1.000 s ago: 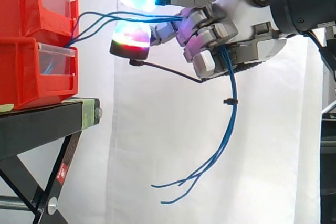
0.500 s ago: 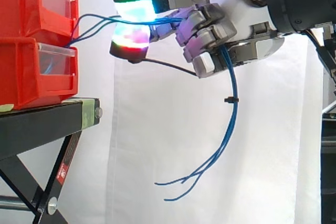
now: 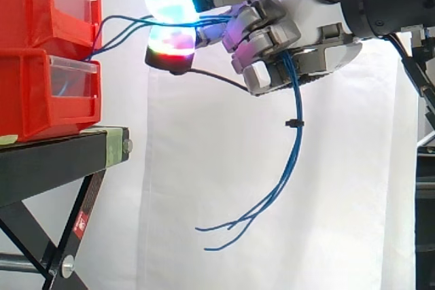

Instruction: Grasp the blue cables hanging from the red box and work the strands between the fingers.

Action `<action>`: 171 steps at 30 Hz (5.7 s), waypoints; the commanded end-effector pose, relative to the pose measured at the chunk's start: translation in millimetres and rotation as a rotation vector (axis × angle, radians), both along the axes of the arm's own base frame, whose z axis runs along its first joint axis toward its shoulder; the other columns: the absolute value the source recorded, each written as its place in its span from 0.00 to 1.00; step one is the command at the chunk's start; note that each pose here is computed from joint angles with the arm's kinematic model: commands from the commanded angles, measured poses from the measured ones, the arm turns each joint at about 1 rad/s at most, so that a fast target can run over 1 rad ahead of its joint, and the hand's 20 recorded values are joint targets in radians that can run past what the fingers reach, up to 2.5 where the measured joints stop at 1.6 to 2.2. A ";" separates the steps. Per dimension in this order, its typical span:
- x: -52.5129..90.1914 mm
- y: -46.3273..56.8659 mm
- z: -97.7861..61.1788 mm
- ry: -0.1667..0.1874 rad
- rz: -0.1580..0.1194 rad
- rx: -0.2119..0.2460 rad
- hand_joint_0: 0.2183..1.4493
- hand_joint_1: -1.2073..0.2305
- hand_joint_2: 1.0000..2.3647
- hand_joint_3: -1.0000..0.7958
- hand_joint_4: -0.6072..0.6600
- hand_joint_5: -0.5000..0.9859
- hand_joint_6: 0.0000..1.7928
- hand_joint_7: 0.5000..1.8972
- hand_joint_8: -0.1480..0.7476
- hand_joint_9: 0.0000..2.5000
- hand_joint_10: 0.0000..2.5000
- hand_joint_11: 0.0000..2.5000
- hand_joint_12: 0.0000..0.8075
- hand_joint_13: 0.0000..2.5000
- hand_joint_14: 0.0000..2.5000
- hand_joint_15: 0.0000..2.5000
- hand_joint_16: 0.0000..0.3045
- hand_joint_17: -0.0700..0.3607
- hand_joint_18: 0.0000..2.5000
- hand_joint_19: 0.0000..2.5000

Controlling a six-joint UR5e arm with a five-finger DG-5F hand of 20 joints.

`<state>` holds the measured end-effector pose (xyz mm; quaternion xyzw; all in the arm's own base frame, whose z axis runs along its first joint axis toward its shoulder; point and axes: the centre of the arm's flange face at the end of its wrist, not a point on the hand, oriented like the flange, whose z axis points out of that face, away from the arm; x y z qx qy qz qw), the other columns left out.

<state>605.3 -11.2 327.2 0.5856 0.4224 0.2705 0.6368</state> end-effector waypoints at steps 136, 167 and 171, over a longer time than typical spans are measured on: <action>5.9 14.2 -4.7 -0.005 0.021 -0.106 0.48 0.34 0.00 0.00 0.63 0.53 0.19 0.62 0.66 0.71 1.00 1.00 0.85 0.82 1.00 0.72 0.78 0.58 1.00 0.29; 7.4 31.3 -3.1 0.004 0.040 -0.153 0.45 0.28 0.00 0.00 0.63 0.32 0.43 0.47 0.66 0.71 1.00 1.00 0.85 0.82 1.00 0.72 0.78 0.58 1.00 0.29; 7.7 31.4 -2.9 0.008 0.040 -0.164 0.47 0.27 0.00 0.00 0.63 0.32 0.45 0.47 0.66 0.71 1.00 1.00 0.85 0.82 1.00 0.72 0.78 0.58 1.00 0.29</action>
